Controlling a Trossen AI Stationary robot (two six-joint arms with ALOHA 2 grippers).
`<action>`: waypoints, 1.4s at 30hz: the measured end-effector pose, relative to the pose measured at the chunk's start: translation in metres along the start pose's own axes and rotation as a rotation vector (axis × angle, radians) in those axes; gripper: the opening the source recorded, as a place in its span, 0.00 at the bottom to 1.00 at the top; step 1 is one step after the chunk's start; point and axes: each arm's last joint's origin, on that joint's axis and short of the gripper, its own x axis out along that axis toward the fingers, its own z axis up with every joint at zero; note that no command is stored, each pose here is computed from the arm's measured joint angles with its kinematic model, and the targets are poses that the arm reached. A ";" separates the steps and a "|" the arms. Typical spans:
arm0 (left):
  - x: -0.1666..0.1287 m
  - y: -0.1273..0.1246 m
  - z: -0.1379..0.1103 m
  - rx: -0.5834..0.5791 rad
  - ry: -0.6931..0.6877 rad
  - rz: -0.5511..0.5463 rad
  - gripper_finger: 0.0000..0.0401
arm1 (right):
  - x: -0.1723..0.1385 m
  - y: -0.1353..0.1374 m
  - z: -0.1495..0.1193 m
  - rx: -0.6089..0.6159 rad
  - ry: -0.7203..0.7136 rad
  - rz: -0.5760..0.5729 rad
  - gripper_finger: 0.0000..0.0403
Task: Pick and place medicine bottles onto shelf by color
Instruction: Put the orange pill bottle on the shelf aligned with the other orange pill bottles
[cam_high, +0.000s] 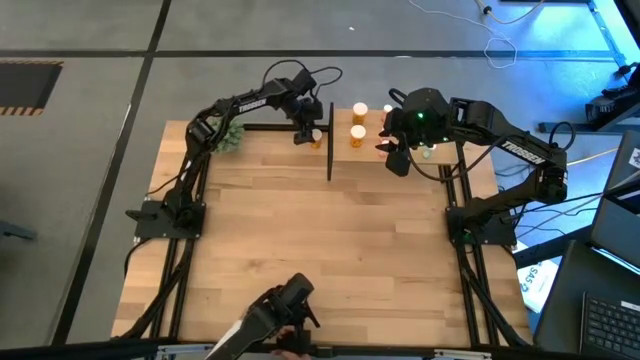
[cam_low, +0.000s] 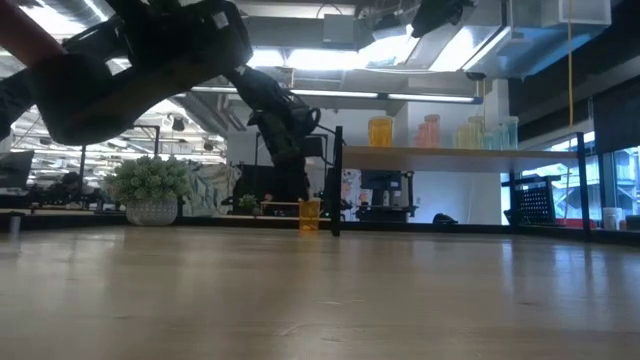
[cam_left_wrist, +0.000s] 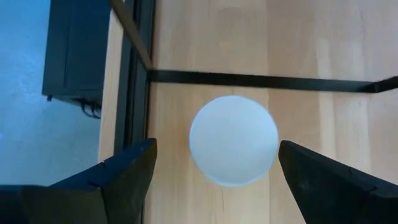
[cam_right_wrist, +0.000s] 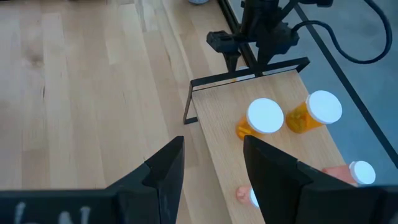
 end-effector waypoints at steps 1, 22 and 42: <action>0.000 -0.001 0.001 -0.012 0.004 0.004 0.83 | 0.000 0.000 0.000 0.000 0.000 0.000 0.42; 0.010 -0.019 0.014 0.014 0.071 0.088 0.83 | 0.000 0.000 0.000 0.000 0.000 0.000 0.42; 0.010 -0.019 0.014 -0.010 0.074 0.093 0.65 | 0.000 0.000 0.000 0.000 0.000 0.000 0.42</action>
